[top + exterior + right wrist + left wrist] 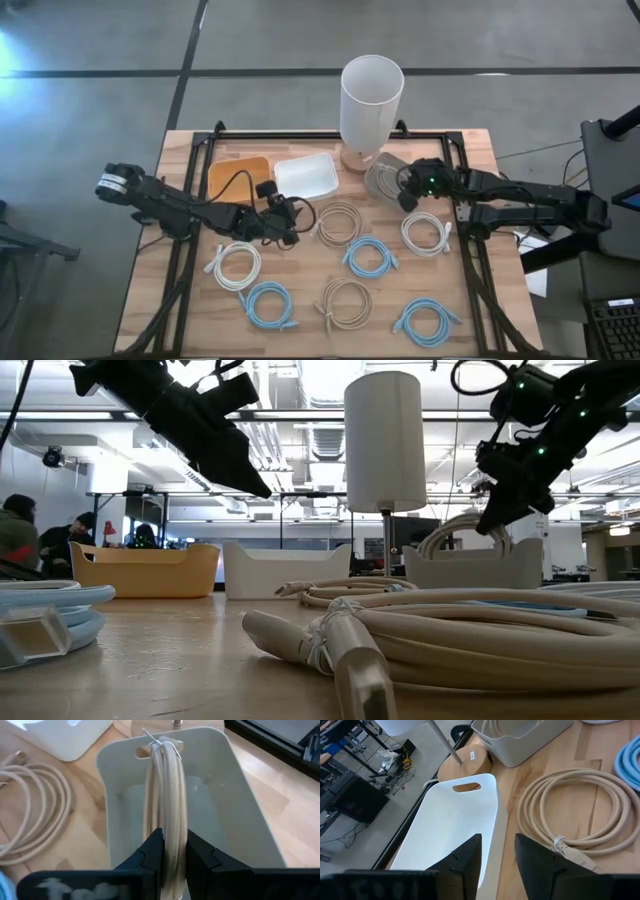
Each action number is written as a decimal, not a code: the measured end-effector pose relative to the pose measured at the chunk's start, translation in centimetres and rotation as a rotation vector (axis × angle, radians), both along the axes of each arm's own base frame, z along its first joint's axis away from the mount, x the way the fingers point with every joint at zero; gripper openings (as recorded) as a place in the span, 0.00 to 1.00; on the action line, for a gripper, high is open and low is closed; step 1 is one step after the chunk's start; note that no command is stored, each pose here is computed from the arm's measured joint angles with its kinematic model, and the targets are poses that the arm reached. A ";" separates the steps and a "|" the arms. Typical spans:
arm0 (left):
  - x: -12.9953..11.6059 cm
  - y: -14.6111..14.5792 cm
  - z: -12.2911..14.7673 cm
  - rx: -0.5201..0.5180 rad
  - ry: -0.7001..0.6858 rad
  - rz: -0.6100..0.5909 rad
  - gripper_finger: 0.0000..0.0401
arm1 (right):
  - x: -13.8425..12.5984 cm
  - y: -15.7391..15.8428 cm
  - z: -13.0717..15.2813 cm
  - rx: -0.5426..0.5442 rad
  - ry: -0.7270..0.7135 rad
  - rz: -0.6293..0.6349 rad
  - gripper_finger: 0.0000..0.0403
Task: Pick & Place USB Port
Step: Put the left brown USB cable into the gray bin, then put the top brown USB cable into the gray bin
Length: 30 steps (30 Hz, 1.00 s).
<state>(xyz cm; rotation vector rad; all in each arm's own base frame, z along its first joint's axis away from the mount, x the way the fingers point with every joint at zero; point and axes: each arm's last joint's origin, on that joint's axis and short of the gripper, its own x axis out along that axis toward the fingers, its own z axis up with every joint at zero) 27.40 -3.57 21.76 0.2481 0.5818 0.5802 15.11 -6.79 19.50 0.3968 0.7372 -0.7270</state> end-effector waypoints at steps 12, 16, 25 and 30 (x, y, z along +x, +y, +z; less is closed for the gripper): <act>0.0 0.0 0.0 0.000 0.000 0.001 0.33 | 0.2 -0.5 -0.6 -0.047 0.077 0.001 0.28; 0.0 0.0 0.0 0.000 0.000 0.001 0.33 | 0.2 -0.8 0.0 -0.133 0.117 -0.032 0.33; 0.0 0.0 0.0 0.000 0.000 0.000 0.33 | 1.3 -1.2 3.9 -0.185 0.005 -0.040 0.36; 0.0 0.0 0.0 -0.001 0.000 0.000 0.33 | 2.0 -0.6 4.9 -0.119 -0.089 0.012 0.36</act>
